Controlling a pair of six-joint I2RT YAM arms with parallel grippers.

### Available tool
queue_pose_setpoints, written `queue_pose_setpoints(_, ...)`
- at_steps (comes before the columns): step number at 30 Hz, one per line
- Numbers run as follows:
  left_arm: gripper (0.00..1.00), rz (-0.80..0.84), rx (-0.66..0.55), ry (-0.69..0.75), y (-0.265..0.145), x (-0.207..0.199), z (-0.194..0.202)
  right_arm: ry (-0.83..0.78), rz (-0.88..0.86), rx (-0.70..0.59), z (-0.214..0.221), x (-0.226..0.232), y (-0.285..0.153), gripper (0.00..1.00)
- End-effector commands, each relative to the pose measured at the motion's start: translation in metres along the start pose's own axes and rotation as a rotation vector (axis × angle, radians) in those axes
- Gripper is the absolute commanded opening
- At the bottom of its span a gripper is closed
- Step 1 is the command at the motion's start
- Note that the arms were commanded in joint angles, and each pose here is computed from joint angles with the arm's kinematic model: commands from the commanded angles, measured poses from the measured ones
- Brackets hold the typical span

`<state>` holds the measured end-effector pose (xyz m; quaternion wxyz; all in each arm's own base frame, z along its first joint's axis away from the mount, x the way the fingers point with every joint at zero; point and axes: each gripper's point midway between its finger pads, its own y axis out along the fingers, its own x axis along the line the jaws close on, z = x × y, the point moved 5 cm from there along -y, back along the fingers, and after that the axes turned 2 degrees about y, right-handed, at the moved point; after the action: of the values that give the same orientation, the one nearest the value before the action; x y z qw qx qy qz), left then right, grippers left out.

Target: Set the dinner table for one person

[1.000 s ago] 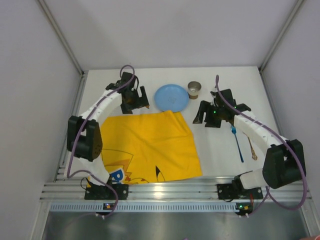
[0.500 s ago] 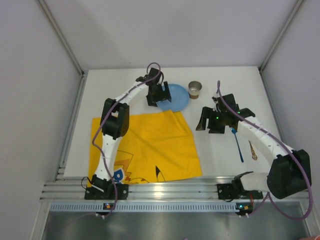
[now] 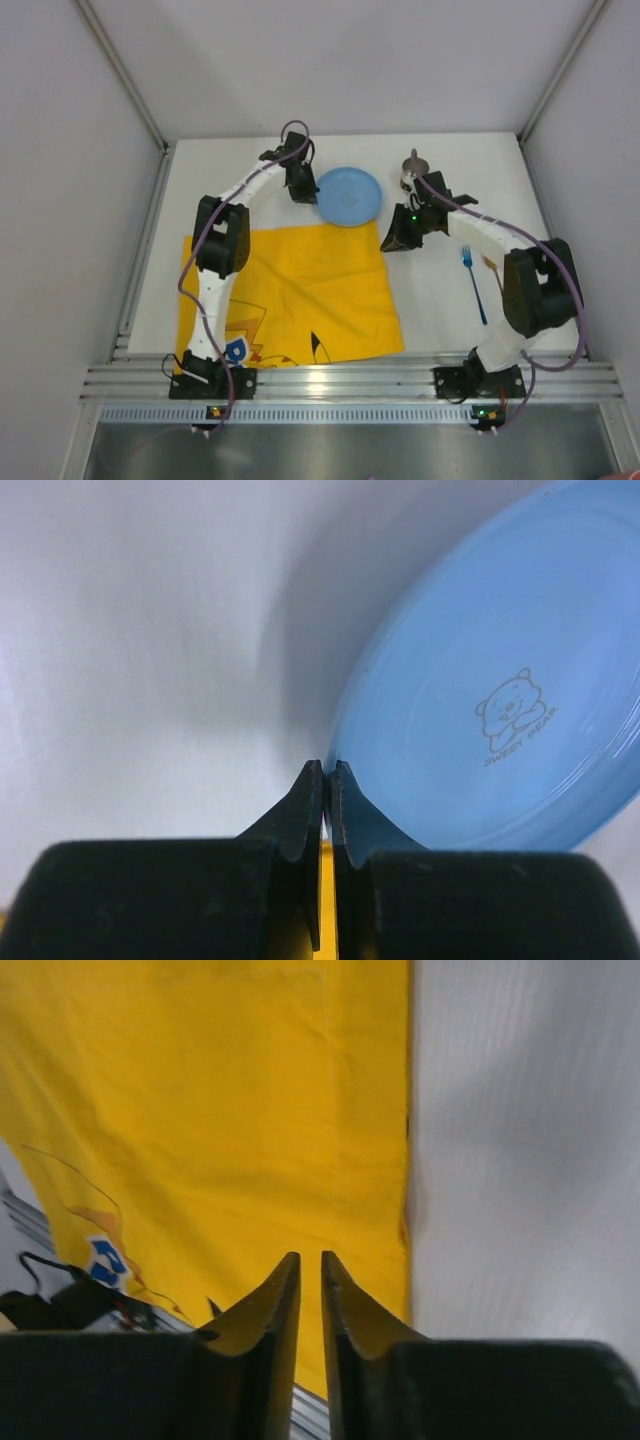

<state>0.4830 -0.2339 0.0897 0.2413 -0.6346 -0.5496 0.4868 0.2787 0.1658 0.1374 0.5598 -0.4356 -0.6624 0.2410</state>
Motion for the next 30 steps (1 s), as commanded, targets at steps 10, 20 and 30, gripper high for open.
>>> queue_pose_setpoints(10,0.0,-0.101,-0.354,-0.054,-0.22,0.082,-0.056,-0.056,-0.305,0.084,-0.029,0.095,0.091,0.0)
queue_pose_setpoints(20,0.0,-0.13,-0.319,-0.079,-0.275,0.108,0.018,0.118,-0.115,0.005,-0.057,0.019,0.135,0.0)
queue_pose_setpoints(30,0.0,-0.081,-0.282,-0.108,-0.282,0.107,0.044,0.221,0.066,-0.092,-0.097,-0.07,0.098,0.0)
